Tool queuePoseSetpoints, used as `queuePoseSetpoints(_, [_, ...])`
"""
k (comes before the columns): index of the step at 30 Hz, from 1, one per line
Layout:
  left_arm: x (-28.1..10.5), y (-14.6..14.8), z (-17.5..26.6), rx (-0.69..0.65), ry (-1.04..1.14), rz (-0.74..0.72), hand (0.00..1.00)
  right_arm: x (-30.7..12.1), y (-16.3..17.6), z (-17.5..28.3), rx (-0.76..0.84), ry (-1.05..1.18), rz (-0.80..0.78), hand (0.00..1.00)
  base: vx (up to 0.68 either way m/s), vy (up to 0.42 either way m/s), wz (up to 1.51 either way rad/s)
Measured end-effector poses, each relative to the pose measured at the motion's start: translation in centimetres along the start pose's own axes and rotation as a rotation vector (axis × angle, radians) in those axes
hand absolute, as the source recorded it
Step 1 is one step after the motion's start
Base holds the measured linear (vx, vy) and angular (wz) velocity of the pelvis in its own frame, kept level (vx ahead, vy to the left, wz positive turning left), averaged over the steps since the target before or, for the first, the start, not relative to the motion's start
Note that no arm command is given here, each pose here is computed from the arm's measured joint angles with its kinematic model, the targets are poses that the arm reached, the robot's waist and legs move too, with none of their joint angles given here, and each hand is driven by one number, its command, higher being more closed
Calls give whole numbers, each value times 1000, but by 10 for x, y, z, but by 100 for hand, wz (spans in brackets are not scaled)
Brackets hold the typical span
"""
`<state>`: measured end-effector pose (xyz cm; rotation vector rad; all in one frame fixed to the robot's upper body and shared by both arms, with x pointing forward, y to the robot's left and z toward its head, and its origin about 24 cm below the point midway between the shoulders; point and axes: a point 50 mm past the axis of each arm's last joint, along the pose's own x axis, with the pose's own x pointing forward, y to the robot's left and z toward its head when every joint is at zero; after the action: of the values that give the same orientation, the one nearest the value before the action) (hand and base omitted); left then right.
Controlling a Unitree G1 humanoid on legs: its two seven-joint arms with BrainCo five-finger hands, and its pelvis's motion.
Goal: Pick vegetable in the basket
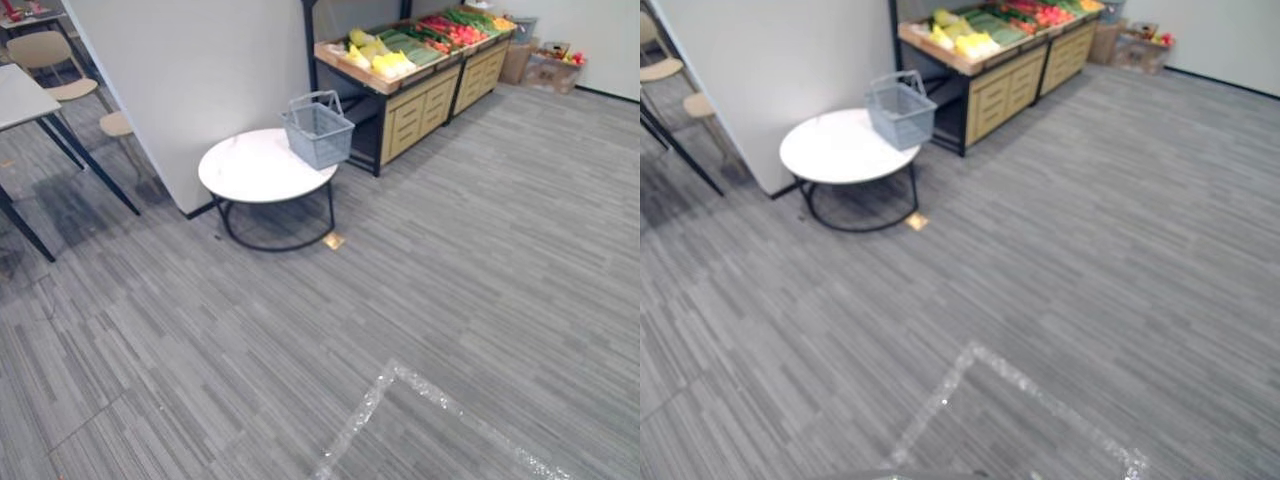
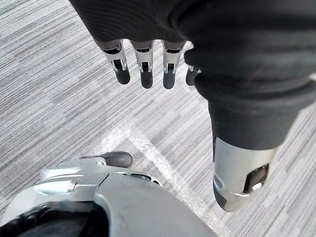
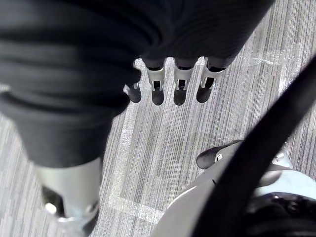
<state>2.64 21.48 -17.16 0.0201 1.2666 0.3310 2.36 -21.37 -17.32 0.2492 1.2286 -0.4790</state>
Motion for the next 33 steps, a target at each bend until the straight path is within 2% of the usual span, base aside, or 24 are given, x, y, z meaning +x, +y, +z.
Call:
queuePoseSetpoints(20, [2, 1, 7, 1, -6, 2, 0, 2, 5, 8, 44, -23, 24, 0, -17, -29, -4])
queuePoseSetpoints(24, [3, 6, 14, -74, -29, 33, 0, 2, 11, 12, 79, -37, 34, 0, 24, -95, -1])
queuePoseSetpoints(26, [3, 6, 21, -221, -64, 61, 0, 2, 15, 19, 113, -78, 46, 0, 1, -136, 13])
queuePoseSetpoints(29, [2, 3, 26, -325, -92, 70, 0, 1, 14, 22, 49, -111, 57, 0, 69, -83, 12])
queuePoseSetpoints(33, [1, -3, 28, -350, -106, 57, 0, 2, 21, 40, 8, -161, 81, 0, 261, 39, -3])
